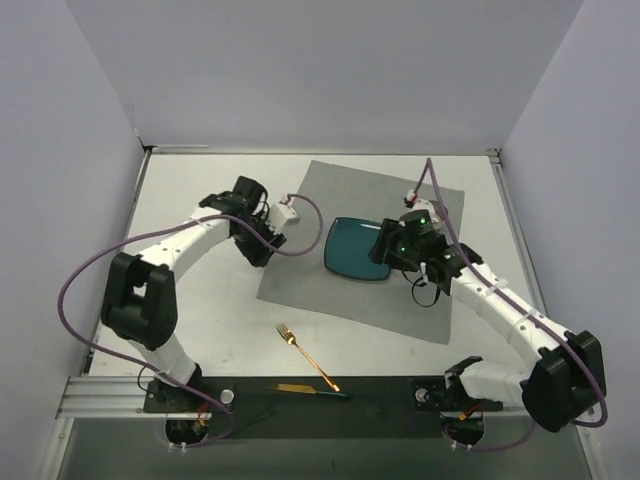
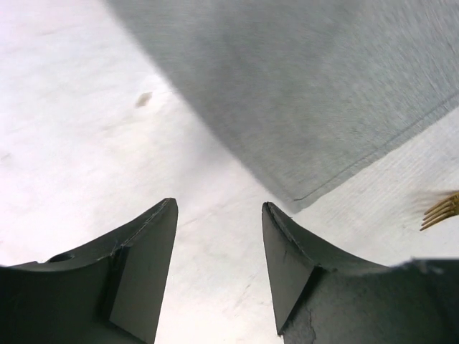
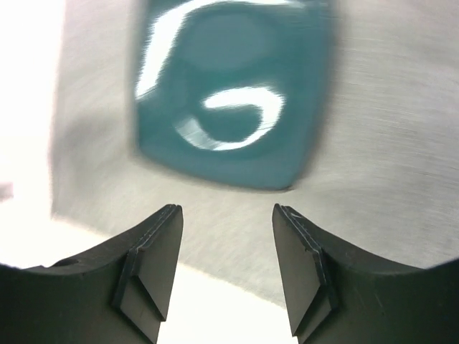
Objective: Set the dinner table for one person
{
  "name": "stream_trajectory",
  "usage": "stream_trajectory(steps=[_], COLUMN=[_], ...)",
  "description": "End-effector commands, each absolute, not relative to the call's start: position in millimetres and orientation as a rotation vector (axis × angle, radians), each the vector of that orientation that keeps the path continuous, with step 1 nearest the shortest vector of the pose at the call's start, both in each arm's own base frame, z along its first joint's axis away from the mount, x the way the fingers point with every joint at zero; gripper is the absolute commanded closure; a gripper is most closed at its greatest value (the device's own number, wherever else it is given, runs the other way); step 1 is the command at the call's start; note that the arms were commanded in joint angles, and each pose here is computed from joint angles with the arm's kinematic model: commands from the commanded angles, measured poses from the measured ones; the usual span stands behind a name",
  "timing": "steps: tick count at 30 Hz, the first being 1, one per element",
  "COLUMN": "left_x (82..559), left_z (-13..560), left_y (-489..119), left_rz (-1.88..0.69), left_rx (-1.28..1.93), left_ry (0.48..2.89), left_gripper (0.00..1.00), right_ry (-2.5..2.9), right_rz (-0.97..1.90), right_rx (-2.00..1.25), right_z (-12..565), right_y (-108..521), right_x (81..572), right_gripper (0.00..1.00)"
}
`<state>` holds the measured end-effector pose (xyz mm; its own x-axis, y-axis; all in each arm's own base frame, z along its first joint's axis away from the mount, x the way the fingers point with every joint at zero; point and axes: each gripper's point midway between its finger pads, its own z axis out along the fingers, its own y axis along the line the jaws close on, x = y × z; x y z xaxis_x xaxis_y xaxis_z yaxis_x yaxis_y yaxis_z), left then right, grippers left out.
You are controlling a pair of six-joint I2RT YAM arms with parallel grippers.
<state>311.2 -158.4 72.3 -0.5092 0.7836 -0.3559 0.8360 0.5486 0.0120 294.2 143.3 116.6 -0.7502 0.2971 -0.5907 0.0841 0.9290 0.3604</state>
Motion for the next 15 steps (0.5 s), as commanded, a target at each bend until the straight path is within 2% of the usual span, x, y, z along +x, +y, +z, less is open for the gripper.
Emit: stream_trajectory(steps=[1,5,7,8,12,15], left_x=[333,330,321,313,288,274], left_z=[142,166,181,174,175,170], left_y=[-131,-61,-46,-18,5,10], left_rz=[-0.277,-0.224,-0.257,-0.25,-0.246,-0.228], left_rx=[1.076,0.777,0.685,0.569,0.478,0.459], left_ry=[2.396,2.424,2.37,2.403,2.381,2.396], left_gripper=[0.38,0.38,0.36,0.36,0.34,0.34], right_ry=[2.443,2.47,2.486,2.48,2.526,2.559], right_rz=[0.204,0.292,0.307,0.327,0.289,0.308], right_rx=[-0.074,-0.465,-0.587,-0.699,-0.955,-1.025], right_z=[124,113,105,102,71,60], right_y=[164,242,269,286,327,346], right_x=[251,186,168,148,114,101], right_gripper=[0.46,0.45,0.45,0.45,0.45,0.46])
